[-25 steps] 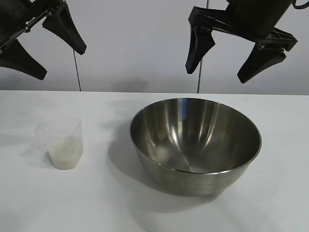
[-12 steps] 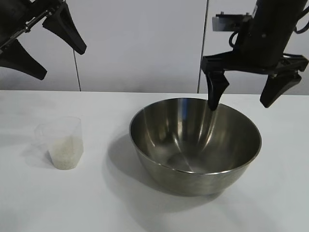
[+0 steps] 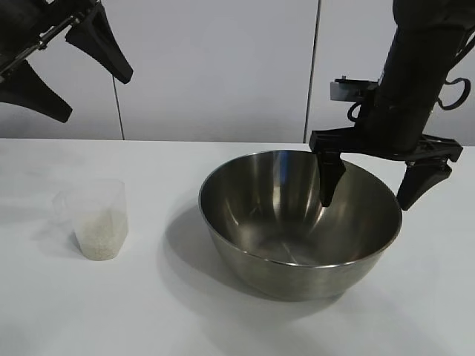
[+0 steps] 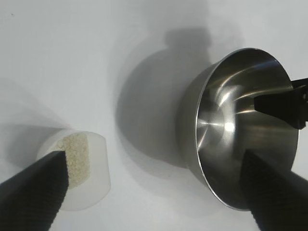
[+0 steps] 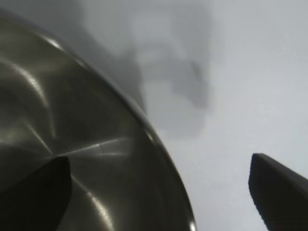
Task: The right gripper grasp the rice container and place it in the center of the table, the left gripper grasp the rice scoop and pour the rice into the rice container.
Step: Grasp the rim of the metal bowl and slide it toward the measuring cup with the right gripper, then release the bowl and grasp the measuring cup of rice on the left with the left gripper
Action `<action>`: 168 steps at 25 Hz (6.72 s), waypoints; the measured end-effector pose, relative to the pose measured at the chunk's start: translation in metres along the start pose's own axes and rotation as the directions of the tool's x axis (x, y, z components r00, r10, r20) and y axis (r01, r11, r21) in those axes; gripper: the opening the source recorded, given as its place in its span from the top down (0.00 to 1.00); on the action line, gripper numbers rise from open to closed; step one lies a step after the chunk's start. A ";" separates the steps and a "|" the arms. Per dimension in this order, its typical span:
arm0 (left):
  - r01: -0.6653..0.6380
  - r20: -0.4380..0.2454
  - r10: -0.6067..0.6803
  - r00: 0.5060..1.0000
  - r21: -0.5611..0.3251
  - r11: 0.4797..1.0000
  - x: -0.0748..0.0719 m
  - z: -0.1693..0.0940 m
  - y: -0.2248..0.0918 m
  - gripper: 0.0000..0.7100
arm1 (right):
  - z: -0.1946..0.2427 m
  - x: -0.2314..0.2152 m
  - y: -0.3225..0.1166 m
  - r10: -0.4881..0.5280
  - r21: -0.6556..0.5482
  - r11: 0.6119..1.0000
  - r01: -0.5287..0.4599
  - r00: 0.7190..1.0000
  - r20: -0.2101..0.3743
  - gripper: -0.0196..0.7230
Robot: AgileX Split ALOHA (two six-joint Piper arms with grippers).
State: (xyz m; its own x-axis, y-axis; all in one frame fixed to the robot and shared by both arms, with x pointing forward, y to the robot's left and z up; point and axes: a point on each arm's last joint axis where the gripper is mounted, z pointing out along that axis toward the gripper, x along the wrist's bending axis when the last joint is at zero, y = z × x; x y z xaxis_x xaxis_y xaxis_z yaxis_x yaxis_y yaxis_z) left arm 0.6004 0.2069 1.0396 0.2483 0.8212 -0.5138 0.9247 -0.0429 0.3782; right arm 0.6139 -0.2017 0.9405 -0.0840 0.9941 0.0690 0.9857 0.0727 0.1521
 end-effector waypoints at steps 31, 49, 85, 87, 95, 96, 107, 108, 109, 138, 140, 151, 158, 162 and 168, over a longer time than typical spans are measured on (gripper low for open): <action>0.000 0.000 0.000 1.000 -0.001 1.000 0.000 0.000 0.000 0.02 | -0.008 -0.020 0.004 0.023 0.004 1.000 -0.022 0.983 -0.184 0.96; 0.000 -0.003 0.000 1.000 -0.008 1.000 0.000 0.000 0.001 0.02 | -0.010 0.010 0.000 -0.062 -0.008 0.998 0.063 0.944 -0.325 0.96; 0.000 -0.003 0.000 1.000 -0.008 1.000 0.000 0.000 0.001 0.02 | -0.045 0.052 0.007 -0.209 -0.101 0.976 0.192 0.958 -0.194 0.16; 0.000 -0.003 0.000 1.000 -0.008 1.000 0.000 0.000 0.001 0.02 | -0.074 0.050 0.014 -0.231 -0.145 0.967 0.210 0.962 -0.144 0.15; 0.000 -0.003 0.000 1.000 -0.008 1.000 0.000 0.000 0.001 0.02 | -0.130 -0.018 0.033 -0.135 -0.123 0.983 0.137 0.990 0.029 0.15; 0.000 -0.003 0.000 1.000 -0.008 1.000 0.000 0.000 0.001 0.02 | -0.135 -0.031 0.033 -0.104 -0.132 0.985 0.108 0.994 0.040 0.15; 0.000 -0.003 0.000 1.000 -0.008 1.000 0.000 0.000 0.001 0.02 | -0.214 -0.090 -0.048 0.081 -0.259 0.964 -0.062 0.995 0.065 0.13; 0.000 -0.003 0.000 1.000 -0.008 1.000 0.000 0.000 0.001 0.02 | -0.221 -0.087 -0.061 0.080 -0.274 0.960 -0.063 0.995 0.053 0.11; 0.000 -0.003 0.000 1.000 -0.008 1.000 0.000 0.000 0.001 0.02 | -0.224 -0.084 -0.075 0.080 -0.276 0.959 -0.065 0.996 0.043 0.09; 0.000 -0.004 0.000 1.000 -0.011 1.000 0.000 0.000 0.001 0.02 | -0.182 -0.054 -0.374 0.104 -0.810 0.586 0.020 0.990 0.100 0.04; 0.000 -0.005 0.000 1.000 -0.014 1.000 0.000 0.000 0.001 0.02 | -0.173 -0.055 -0.370 0.104 -0.788 0.615 0.015 0.990 0.100 0.04; -0.001 -0.007 0.000 1.000 -0.015 1.000 0.001 0.000 0.001 0.02 | -0.162 -0.057 -0.363 0.105 -0.770 0.638 0.011 0.989 0.102 0.04; -0.001 -0.007 0.000 1.000 -0.015 1.000 0.001 0.000 0.001 0.02 | -0.163 -0.057 -0.363 0.105 -0.772 0.635 0.012 0.989 0.102 0.04; 0.011 -0.001 -0.012 1.000 -0.046 0.999 0.000 0.000 0.004 0.02 | -0.163 -0.057 -0.363 0.106 -0.773 0.634 0.012 0.989 0.102 0.04; -0.067 -0.051 0.059 0.997 -0.176 0.982 -0.002 -0.015 0.013 0.06 | -0.163 -0.057 -0.363 0.106 -0.773 0.634 0.012 0.989 0.102 0.04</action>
State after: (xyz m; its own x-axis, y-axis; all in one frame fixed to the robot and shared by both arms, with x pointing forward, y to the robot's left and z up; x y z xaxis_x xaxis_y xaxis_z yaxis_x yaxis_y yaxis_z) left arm 0.6077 0.2127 1.0570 0.2873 0.8450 -0.4510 0.8406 0.0032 0.5416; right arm 0.2376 -0.2979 1.0417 0.0358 0.9992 -0.0163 0.5114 -0.0043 0.8593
